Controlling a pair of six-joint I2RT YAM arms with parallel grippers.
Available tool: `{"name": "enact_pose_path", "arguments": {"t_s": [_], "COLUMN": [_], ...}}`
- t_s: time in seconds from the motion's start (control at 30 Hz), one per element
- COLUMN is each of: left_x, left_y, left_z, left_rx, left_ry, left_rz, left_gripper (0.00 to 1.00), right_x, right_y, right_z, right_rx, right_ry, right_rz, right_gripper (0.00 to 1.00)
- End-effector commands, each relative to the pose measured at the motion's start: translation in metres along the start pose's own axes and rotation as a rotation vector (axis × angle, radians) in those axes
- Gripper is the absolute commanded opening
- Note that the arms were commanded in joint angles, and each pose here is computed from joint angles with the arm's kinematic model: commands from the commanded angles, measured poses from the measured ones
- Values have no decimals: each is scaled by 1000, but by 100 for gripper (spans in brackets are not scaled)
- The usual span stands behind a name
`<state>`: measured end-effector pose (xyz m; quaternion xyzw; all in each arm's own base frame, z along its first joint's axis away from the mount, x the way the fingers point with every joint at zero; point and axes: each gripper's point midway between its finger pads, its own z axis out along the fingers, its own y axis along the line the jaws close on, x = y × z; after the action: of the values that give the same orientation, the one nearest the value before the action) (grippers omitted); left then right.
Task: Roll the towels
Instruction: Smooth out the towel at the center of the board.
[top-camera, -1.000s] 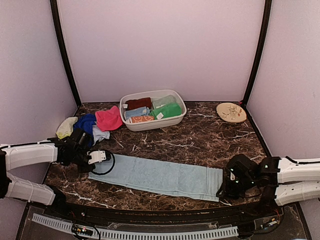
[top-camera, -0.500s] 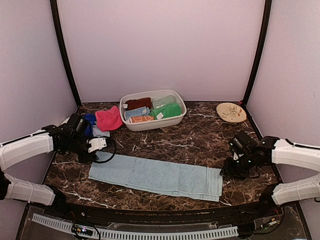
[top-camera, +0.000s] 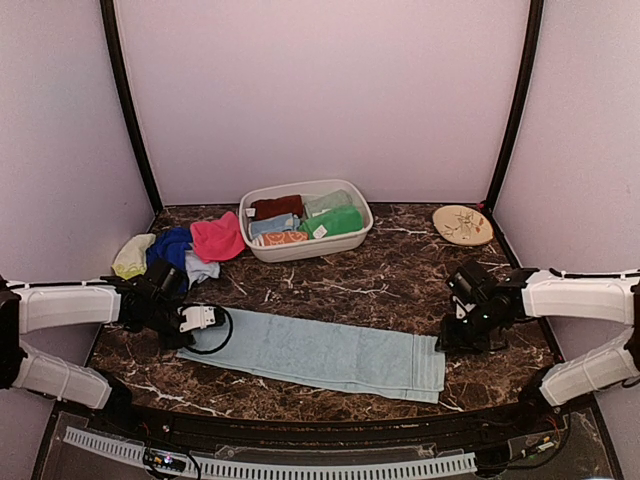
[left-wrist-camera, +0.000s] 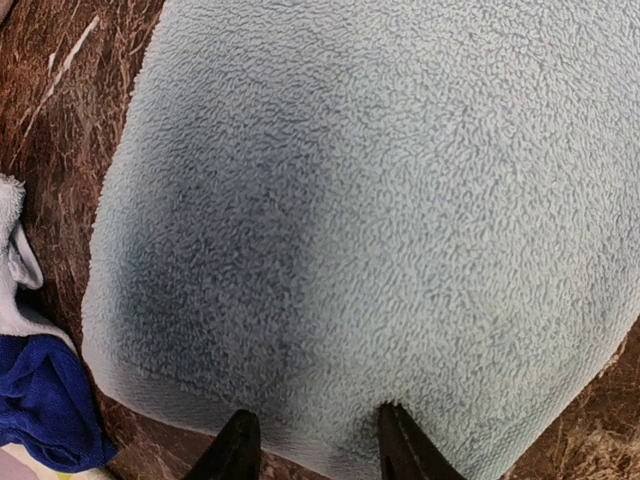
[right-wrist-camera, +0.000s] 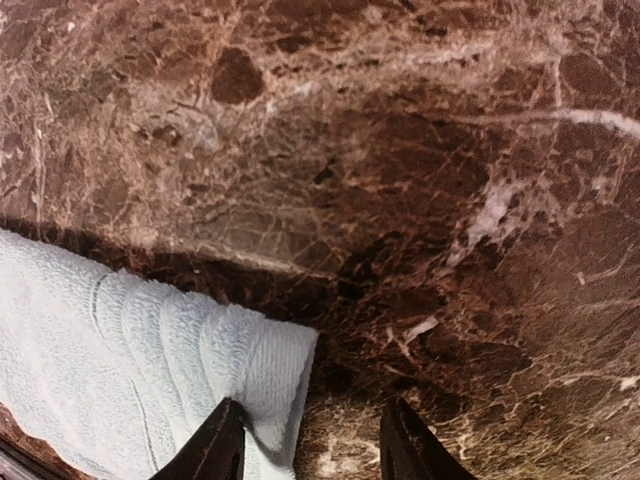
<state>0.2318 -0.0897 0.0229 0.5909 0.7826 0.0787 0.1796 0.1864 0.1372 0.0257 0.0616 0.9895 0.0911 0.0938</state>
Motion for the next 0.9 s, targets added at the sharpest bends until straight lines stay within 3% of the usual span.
{"name": "enact_pose_path", "arguments": {"t_s": [0.0,0.37,0.53,0.67,0.87], "left_x": [10,-3,-9,-16,-29], "left_y": [-2,0,9,15,13], "left_z": [9,-7,-19,-30,-43], "left_rx": [-21,12,-8,-5,47], "left_ry": [30,-17,-39,-62,-116], "left_rz": [24,-21,-33,-56,-94], "left_gripper": [43,45,46,51,65], "right_x": [-21,-3,0,-9,-50], "right_y": [9,14,21,18,-18], "right_z": [-16,21,19,8,-22], "right_rx": [-51,-117,-160,-122,40], "right_ry": [-53,31,43,18,-77], "right_rz": [-14,-16,-14,-18,28], "right_gripper": [46,36,0,0,0]}}
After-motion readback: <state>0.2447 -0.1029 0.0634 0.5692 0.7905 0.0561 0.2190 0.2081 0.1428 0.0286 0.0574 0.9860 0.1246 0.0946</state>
